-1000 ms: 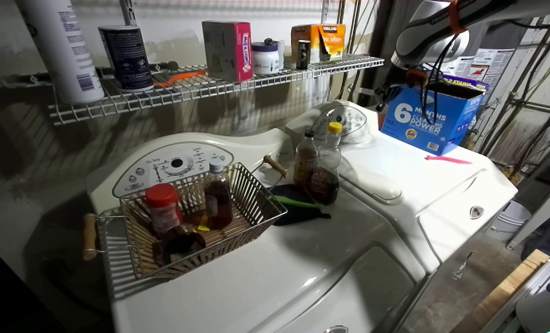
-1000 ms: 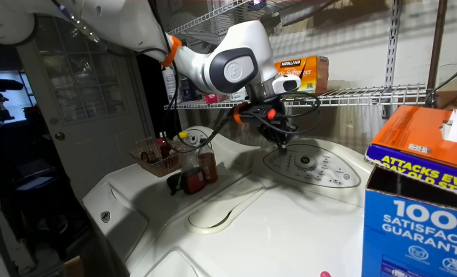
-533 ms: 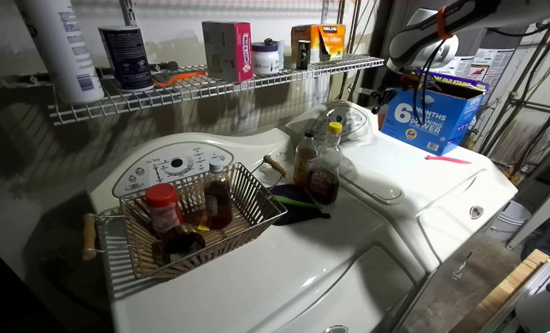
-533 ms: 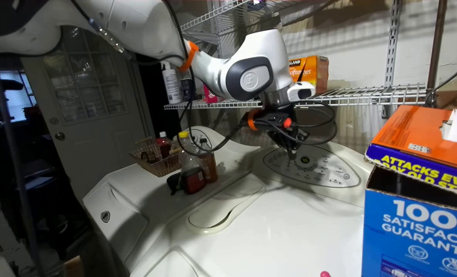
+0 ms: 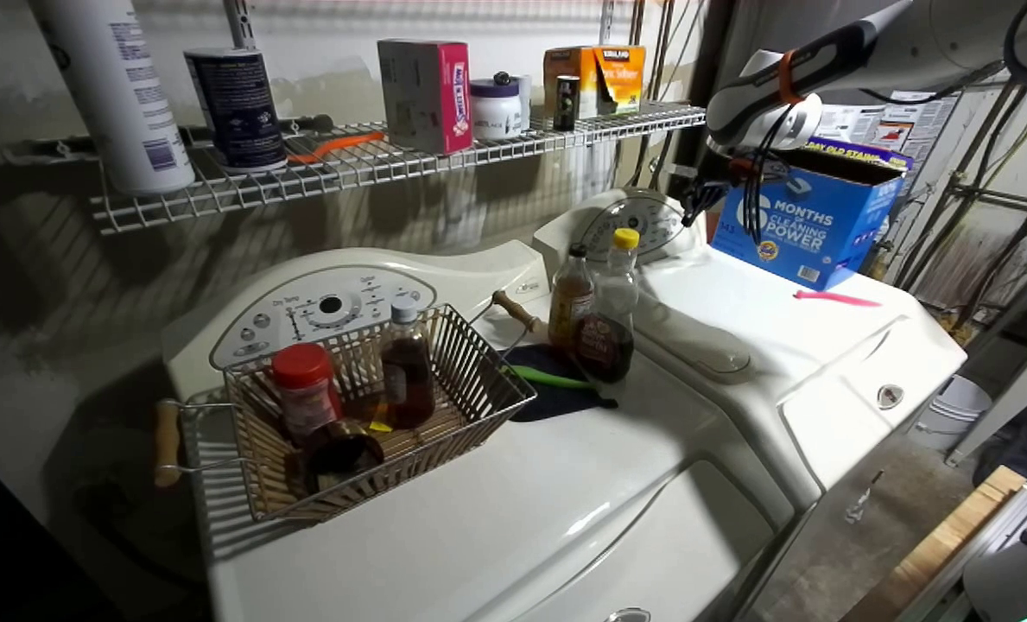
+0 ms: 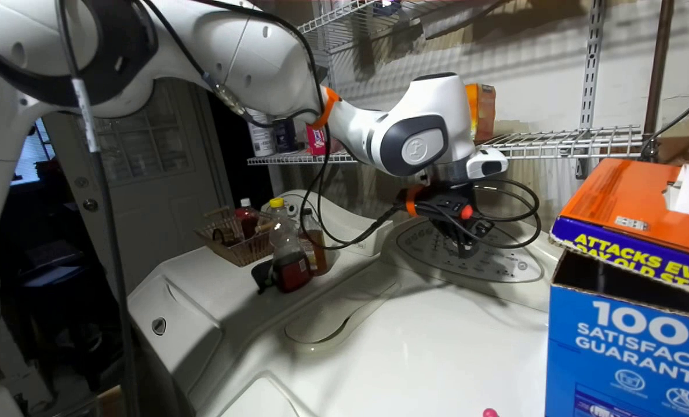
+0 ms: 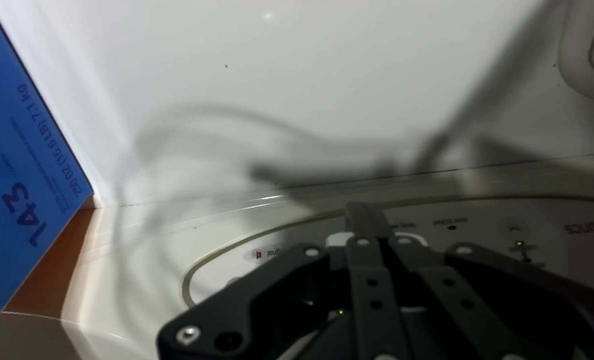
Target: Press a button on the right dishwasher
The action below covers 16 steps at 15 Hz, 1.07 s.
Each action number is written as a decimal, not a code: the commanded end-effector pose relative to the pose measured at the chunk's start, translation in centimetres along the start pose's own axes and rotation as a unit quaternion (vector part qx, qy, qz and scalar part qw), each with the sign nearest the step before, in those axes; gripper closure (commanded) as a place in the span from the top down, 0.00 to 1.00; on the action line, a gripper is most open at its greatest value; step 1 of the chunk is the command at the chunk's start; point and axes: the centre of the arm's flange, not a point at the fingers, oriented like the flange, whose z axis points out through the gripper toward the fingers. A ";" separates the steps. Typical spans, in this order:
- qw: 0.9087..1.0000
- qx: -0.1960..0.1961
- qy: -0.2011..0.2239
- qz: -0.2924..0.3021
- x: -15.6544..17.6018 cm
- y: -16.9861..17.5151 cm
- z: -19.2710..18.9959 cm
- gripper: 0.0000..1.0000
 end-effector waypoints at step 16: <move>0.999 0.033 -0.028 0.013 6.1 2.5 6.4 0.00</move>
